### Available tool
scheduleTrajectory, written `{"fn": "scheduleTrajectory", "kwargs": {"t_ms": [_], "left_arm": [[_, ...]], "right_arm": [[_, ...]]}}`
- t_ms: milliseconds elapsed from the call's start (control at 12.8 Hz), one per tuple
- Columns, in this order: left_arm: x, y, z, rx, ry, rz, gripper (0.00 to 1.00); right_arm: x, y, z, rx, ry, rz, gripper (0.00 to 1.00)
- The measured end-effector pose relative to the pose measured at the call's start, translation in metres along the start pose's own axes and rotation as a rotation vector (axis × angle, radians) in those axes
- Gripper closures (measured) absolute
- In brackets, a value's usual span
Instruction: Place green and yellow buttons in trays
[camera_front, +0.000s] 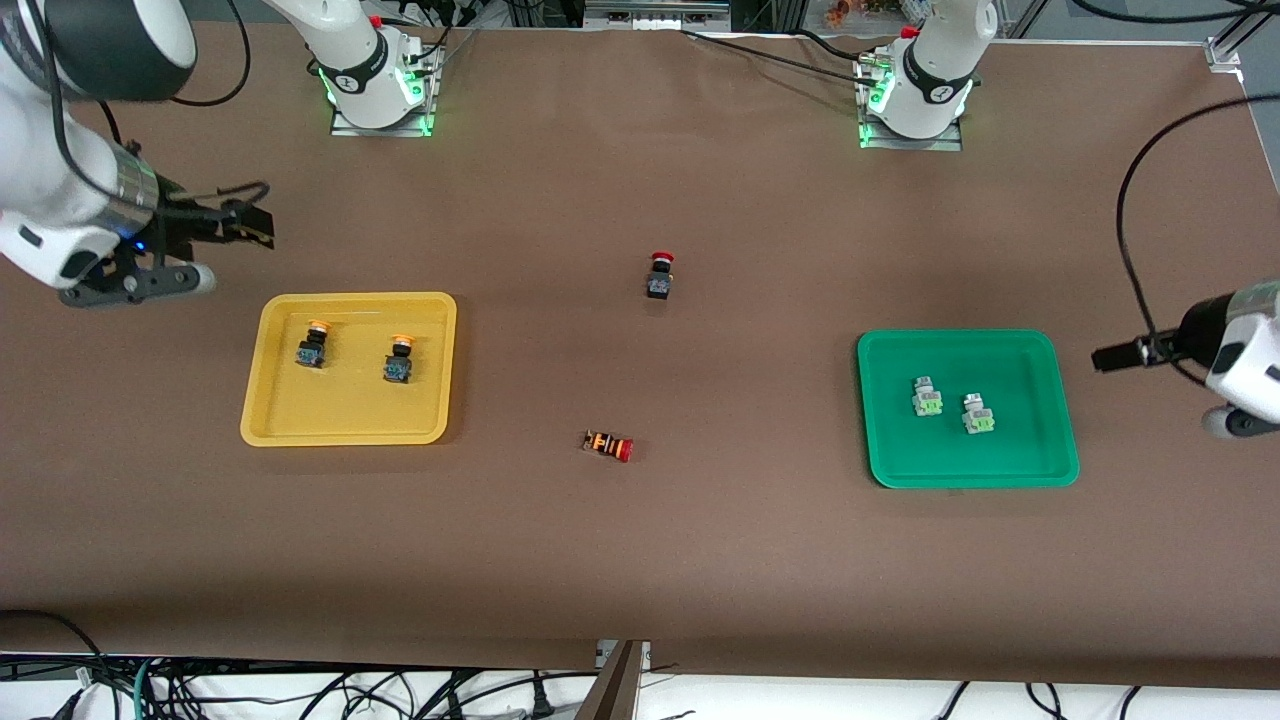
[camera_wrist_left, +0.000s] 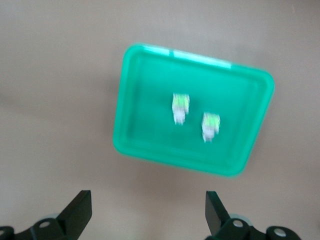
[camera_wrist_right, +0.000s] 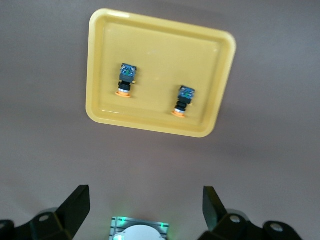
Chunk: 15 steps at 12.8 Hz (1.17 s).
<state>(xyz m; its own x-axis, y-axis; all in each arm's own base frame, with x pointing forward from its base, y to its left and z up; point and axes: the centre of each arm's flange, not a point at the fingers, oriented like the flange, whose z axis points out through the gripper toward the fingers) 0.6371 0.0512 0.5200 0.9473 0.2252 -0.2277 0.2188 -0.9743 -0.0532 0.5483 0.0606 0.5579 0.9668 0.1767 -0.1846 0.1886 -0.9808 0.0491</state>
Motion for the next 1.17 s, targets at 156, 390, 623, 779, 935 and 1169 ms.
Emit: {"fn": "scheduleTrajectory", "kwargs": {"t_ms": [156, 390, 623, 779, 935, 1169], "left_arm": [[-0.033, 0.016, -0.033, 0.004, 0.021, 0.008, 0.00], [-0.074, 0.032, -0.053, -0.014, 0.147, 0.063, 0.00], [-0.091, 0.027, -0.038, -0.015, 0.215, 0.126, 0.00], [-0.101, 0.022, -0.043, -0.011, 0.191, 0.132, 0.00], [-0.107, 0.018, -0.044, -0.008, 0.171, 0.133, 0.00], [-0.105, 0.015, -0.039, -0.008, 0.138, 0.128, 0.00]], "right_arm": [[-0.007, 0.006, -0.032, -0.010, 0.066, 0.010, 0.00], [-0.013, 0.010, -0.043, -0.008, 0.056, 0.019, 0.00], [-0.020, 0.010, -0.041, -0.003, -0.003, 0.030, 0.00], [-0.021, 0.010, -0.041, -0.003, -0.007, 0.034, 0.00], [-0.020, 0.011, -0.042, -0.003, -0.005, 0.036, 0.00], [-0.018, 0.013, -0.044, 0.004, 0.001, 0.040, 0.00]]}}
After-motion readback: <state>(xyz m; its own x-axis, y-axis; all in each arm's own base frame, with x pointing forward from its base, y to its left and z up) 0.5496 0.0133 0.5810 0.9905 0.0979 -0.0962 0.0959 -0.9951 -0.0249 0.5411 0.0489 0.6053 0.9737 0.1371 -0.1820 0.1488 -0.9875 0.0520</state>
